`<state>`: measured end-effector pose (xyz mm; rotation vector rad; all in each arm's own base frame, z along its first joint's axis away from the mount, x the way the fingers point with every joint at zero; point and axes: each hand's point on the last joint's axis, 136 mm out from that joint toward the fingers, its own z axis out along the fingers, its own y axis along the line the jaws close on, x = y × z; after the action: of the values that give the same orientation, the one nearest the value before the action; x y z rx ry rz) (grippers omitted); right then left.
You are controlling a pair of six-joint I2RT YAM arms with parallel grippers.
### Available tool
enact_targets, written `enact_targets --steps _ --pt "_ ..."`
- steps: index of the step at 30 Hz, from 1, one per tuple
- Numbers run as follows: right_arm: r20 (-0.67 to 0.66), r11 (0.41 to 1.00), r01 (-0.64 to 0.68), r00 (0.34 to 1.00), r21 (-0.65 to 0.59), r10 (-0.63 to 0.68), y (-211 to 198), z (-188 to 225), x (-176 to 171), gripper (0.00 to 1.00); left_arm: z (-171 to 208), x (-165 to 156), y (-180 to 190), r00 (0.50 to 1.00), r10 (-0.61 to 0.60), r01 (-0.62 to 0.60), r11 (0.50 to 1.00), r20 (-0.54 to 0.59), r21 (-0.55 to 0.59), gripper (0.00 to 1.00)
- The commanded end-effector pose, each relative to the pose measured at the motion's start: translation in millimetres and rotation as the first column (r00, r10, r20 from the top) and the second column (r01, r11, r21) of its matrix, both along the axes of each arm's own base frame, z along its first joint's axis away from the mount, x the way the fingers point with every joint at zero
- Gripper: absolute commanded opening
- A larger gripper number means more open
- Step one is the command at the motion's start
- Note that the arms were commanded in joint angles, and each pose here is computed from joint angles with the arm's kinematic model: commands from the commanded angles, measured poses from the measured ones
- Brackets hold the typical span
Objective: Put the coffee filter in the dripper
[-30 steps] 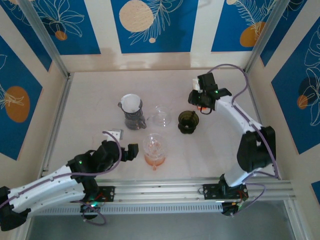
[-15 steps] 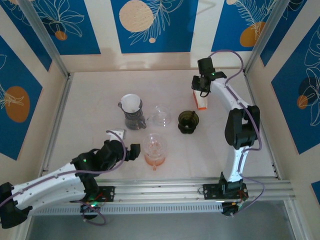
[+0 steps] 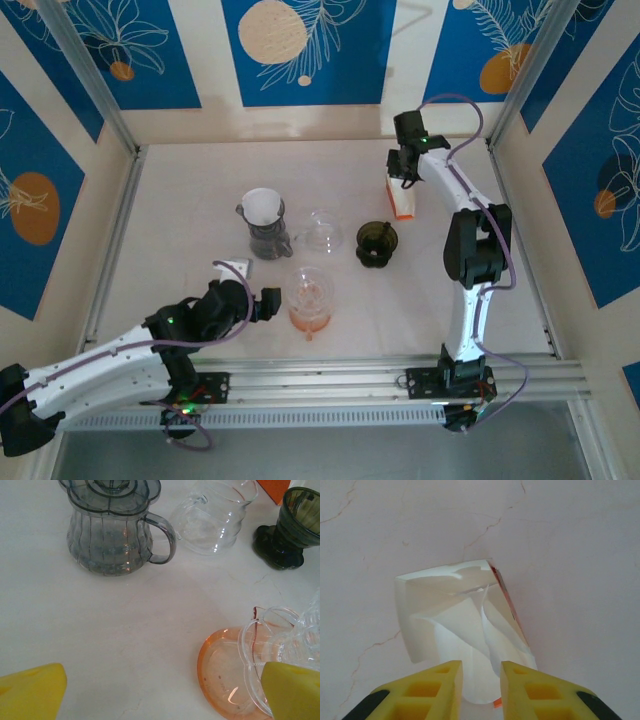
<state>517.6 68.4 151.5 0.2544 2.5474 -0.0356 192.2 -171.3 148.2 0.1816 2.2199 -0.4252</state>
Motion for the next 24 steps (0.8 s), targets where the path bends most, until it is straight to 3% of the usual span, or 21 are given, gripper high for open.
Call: enact_targets --steps 1,12,20,24 --pt "-0.029 1.000 -0.009 1.000 -0.025 0.009 -4 -4 1 0.27 4 3 -1 1.000 -0.005 0.005 1.000 0.027 0.004 1.00" --pt "-0.053 0.999 -0.003 0.999 -0.045 0.001 -9 -13 2 0.23 4 3 0 1.000 0.002 -0.002 1.000 0.028 0.002 1.00" --pt "-0.062 0.998 -0.007 0.998 -0.055 0.004 -10 -16 3 0.15 2 3 2 1.000 0.009 -0.009 1.000 0.025 0.006 1.00" --pt "-0.066 0.998 -0.006 0.998 -0.058 0.002 -10 -18 3 0.17 2 3 2 1.000 0.008 -0.008 1.000 0.025 0.005 1.00"
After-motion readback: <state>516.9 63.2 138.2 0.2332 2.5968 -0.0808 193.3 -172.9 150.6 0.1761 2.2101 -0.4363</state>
